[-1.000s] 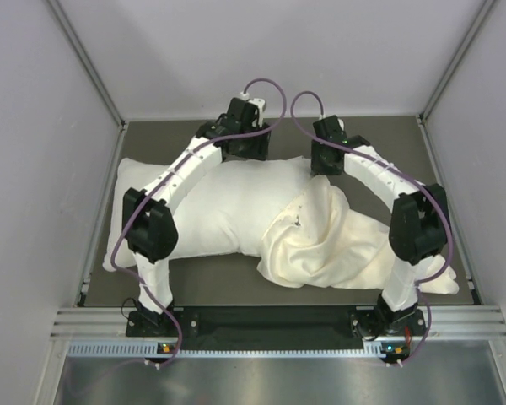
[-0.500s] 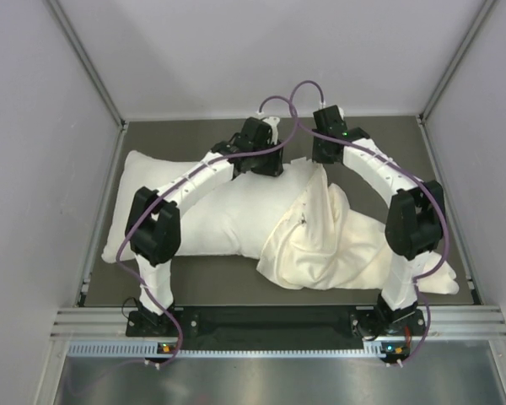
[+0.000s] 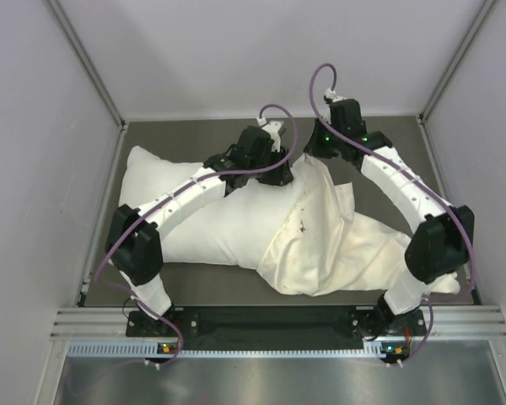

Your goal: Put the pillow into the pillowcase

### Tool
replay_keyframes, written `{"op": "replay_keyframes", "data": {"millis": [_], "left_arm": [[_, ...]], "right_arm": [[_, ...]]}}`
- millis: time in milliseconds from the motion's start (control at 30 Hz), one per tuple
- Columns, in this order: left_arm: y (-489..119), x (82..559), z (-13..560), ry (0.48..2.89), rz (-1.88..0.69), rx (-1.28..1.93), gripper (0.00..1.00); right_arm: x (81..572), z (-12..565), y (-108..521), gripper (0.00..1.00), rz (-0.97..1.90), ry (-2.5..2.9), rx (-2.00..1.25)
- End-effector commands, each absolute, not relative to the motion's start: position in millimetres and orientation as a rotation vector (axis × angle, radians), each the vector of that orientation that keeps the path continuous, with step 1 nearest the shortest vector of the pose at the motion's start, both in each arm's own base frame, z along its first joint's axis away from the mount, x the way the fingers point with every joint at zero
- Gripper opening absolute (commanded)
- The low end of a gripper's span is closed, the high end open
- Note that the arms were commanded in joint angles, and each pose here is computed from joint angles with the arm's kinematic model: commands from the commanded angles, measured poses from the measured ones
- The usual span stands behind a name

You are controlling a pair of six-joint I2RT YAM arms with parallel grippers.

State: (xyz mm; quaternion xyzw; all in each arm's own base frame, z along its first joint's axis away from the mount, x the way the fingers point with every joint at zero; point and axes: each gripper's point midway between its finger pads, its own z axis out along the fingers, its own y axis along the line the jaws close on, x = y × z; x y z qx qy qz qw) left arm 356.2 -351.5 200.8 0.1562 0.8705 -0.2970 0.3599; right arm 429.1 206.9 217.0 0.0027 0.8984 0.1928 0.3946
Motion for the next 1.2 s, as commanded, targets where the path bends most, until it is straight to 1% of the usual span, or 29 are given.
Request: {"op": "replay_keyframes", "data": {"millis": [0,167,267,367,400,433,467,500,567,600,633,667,767,933,1067,1167], "left_arm": [[-358.4,341.5,219.7,2.205,-0.850,0.385,0.46],[-351.1,340.1,214.0,2.217,-0.875,0.337,0.45],[-350.4,336.2,224.1,2.191,-0.908,0.318,0.45],[-343.4,331.6,243.3,2.155,-0.911,0.309,0.45],[-337.1,329.6,257.0,2.126,-0.903,0.301,0.47],[-329.4,326.5,257.6,2.144,-0.875,0.296,0.48],[-315.3,333.2,262.0,2.135,-0.816,0.269,0.50],[-304.9,332.9,274.7,2.119,-0.798,0.255,0.54],[-282.7,338.7,280.3,2.123,-0.754,0.236,0.56],[-277.5,336.5,288.7,2.106,-0.775,0.246,0.58],[-271.3,337.7,290.6,2.102,-0.770,0.247,0.64],[-261.0,342.4,293.8,2.089,-0.753,0.248,0.65],[-262.4,343.2,299.7,2.043,-0.787,0.369,0.67],[-290.1,334.4,307.4,1.917,-0.910,0.649,0.68],[-306.8,329.4,315.3,1.831,-1.008,0.755,0.68],[-306.7,331.5,321.6,1.778,-0.995,0.758,0.73]], "right_arm": [[404.9,318.1,249.9,0.00,0.863,2.002,-0.078],[354.5,332.0,286.7,0.00,1.088,1.994,-0.186],[333.6,327.7,304.0,0.00,1.137,2.017,-0.241],[326.1,320.5,301.9,0.00,1.111,2.039,-0.234],[322.4,324.7,295.4,0.00,1.090,2.031,-0.220],[326.4,320.1,287.3,0.00,1.032,2.033,-0.186],[326.3,320.7,282.6,0.00,1.010,2.030,-0.173],[324.5,323.3,275.3,0.00,0.981,2.023,-0.151],[322.0,327.0,269.6,0.00,0.964,2.015,-0.134],[317.6,330.7,265.2,0.00,0.964,2.002,-0.125],[316.1,334.6,263.5,0.00,0.965,1.988,-0.115],[313.4,336.6,262.9,0.00,0.971,1.982,-0.109],[304.4,346.6,259.2,0.00,0.980,1.948,-0.105],[295.0,354.5,257.3,0.00,0.991,1.935,-0.112],[291.7,355.0,257.7,0.00,0.988,1.939,-0.120],[291.1,356.1,255.7,0.00,0.977,1.938,-0.116]]}}
